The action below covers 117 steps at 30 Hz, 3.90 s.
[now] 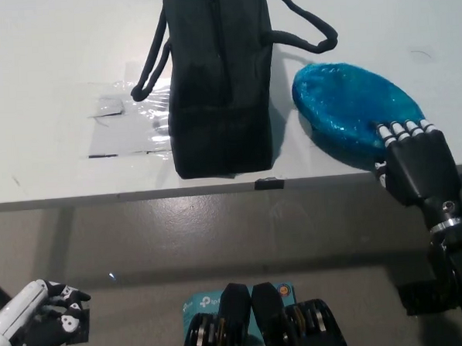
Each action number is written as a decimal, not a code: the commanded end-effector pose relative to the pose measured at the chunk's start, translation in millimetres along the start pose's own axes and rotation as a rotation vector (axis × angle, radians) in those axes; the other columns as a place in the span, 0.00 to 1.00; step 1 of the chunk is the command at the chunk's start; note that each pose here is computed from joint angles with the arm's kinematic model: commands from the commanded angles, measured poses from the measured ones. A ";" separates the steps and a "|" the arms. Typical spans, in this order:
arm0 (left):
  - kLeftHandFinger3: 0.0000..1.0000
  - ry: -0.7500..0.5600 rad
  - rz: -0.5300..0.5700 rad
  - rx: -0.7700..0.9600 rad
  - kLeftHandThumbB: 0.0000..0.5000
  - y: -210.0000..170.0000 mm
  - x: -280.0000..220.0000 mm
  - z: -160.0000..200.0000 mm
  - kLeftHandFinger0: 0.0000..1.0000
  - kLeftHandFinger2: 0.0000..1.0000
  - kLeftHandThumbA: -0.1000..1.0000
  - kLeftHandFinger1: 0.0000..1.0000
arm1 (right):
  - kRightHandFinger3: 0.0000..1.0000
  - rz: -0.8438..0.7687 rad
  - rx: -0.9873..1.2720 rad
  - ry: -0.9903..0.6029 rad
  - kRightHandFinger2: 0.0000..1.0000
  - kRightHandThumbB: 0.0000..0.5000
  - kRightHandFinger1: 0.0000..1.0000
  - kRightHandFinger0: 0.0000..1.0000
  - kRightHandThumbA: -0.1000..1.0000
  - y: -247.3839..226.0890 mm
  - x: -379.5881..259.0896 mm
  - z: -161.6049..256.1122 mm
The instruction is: The robot uses its right hand to pick up a stack of plates kept in the middle of the desk and put it inside a bag kept next to it
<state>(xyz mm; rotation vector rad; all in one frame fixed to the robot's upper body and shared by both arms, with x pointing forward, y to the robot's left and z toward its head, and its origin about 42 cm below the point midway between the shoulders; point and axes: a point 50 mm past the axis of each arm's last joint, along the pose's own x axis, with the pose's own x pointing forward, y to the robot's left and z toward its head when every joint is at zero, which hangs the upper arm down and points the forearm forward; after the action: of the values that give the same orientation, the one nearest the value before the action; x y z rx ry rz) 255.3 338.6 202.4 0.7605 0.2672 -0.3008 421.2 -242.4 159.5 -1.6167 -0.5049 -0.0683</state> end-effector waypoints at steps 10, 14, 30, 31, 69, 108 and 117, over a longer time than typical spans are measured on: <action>0.65 -0.022 0.105 -0.002 0.00 9.1 -4.8 0.4 0.65 0.69 0.00 0.66 | 0.05 -0.228 0.210 -0.083 0.17 0.84 0.00 0.00 0.00 -44.6 24.7 -3.5; 0.65 -0.028 0.109 -0.015 0.00 8.5 -4.7 0.5 0.64 0.68 0.00 0.65 | 0.00 -0.153 0.632 0.215 0.28 0.68 0.04 0.00 0.00 -52.2 23.5 -10.6; 0.65 -0.002 0.134 -0.047 0.00 1.8 -7.5 -6.2 0.62 0.69 0.00 0.64 | 0.17 -0.489 1.657 0.730 0.15 0.19 0.00 0.00 0.00 -116.6 30.8 -71.9; 0.65 -0.003 0.133 -0.049 0.00 1.9 -7.1 -6.5 0.62 0.69 0.00 0.64 | 0.18 -0.509 1.675 0.730 0.15 0.16 0.00 0.00 0.00 -121.3 32.9 -73.7; 0.65 -0.005 0.125 -0.012 0.00 0.5 -8.1 -7.0 0.64 0.69 0.00 0.64 | 0.00 -0.499 1.324 0.153 0.00 0.70 0.00 0.00 0.00 -309.9 152.1 -44.6; 0.67 0.016 0.095 -0.001 0.00 -6.8 -1.6 -6.8 0.64 0.69 0.00 0.64 | 0.06 -0.229 1.126 0.168 0.00 0.75 0.00 0.00 0.00 -255.8 191.9 77.5; 0.66 0.009 0.086 0.009 0.00 -8.2 -0.5 -4.0 0.66 0.71 0.00 0.65 | 0.15 -0.179 1.084 0.266 0.00 0.77 0.00 0.00 0.00 -229.3 201.4 113.3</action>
<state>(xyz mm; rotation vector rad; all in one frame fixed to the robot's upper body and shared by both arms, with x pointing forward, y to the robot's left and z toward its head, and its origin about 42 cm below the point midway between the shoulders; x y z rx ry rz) 250.5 331.0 183.7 0.7397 0.2654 -0.2417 493.2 -90.9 395.3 -0.4467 -0.2868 -0.0521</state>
